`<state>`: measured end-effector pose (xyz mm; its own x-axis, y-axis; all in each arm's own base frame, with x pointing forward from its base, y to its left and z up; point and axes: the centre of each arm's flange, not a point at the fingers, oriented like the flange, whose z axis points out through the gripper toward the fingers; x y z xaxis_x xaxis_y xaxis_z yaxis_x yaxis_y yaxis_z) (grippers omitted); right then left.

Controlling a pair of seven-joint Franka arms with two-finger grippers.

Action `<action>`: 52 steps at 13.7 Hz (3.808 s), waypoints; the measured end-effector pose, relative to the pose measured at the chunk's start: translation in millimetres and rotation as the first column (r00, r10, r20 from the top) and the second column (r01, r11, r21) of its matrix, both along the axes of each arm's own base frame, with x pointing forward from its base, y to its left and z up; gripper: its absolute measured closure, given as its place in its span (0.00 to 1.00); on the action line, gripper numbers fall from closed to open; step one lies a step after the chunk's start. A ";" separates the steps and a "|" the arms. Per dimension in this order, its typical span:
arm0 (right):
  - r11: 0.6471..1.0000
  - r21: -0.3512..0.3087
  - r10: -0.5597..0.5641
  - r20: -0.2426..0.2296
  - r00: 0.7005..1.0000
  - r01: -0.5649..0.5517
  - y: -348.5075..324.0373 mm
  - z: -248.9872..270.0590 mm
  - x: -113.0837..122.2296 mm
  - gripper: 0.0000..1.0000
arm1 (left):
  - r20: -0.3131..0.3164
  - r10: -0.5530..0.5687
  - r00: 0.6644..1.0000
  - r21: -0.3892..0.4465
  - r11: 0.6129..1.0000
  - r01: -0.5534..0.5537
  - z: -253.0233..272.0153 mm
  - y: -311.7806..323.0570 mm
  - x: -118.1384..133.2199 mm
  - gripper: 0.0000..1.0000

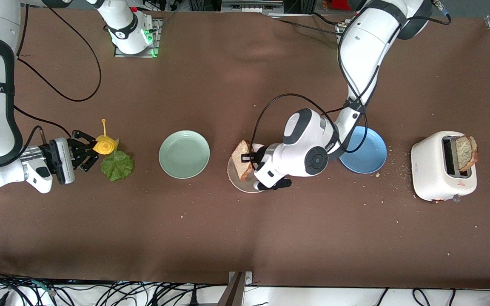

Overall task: Make sandwich in beige plate with both arms
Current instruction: 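Lower the bread onto the beige plate and open the left gripper, then withdraw the left gripper while the right gripper carries the mustard over the bread, then tilt the yellow mustard bottle over the bread and squeeze with the right gripper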

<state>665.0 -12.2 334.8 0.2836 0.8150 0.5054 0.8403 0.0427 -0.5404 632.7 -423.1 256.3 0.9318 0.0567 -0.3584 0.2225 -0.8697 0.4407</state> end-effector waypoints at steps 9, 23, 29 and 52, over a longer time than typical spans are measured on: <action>1.000 -0.002 0.000 -0.002 1.000 0.000 1.6 0.0 0.0 0.96 | 0.008 0.025 1.000 0.034 0.999 -0.025 -17.1 27.1 15.3 0.60; 0.959 -0.279 0.087 0.138 0.987 -0.045 160.2 24.3 18.8 0.97 | 0.087 0.111 0.990 0.269 0.954 -0.130 29.1 228.5 89.1 0.00; 0.787 -0.616 0.198 0.291 0.936 0.024 306.6 27.6 -9.3 0.97 | 0.107 0.126 0.986 0.352 0.923 -0.156 67.0 377.3 103.0 0.00; 0.103 -0.813 0.662 0.486 0.570 0.574 551.9 -84.3 -200.0 0.97 | 0.090 -0.057 0.994 0.544 0.839 -0.001 276.2 482.5 24.1 0.00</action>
<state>464.9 539.7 250.5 0.3315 0.6470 -0.6866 0.8214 0.1602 0.5475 656.8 59.4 532.5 0.9647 0.1879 -0.1843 0.1748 -0.9809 -0.0849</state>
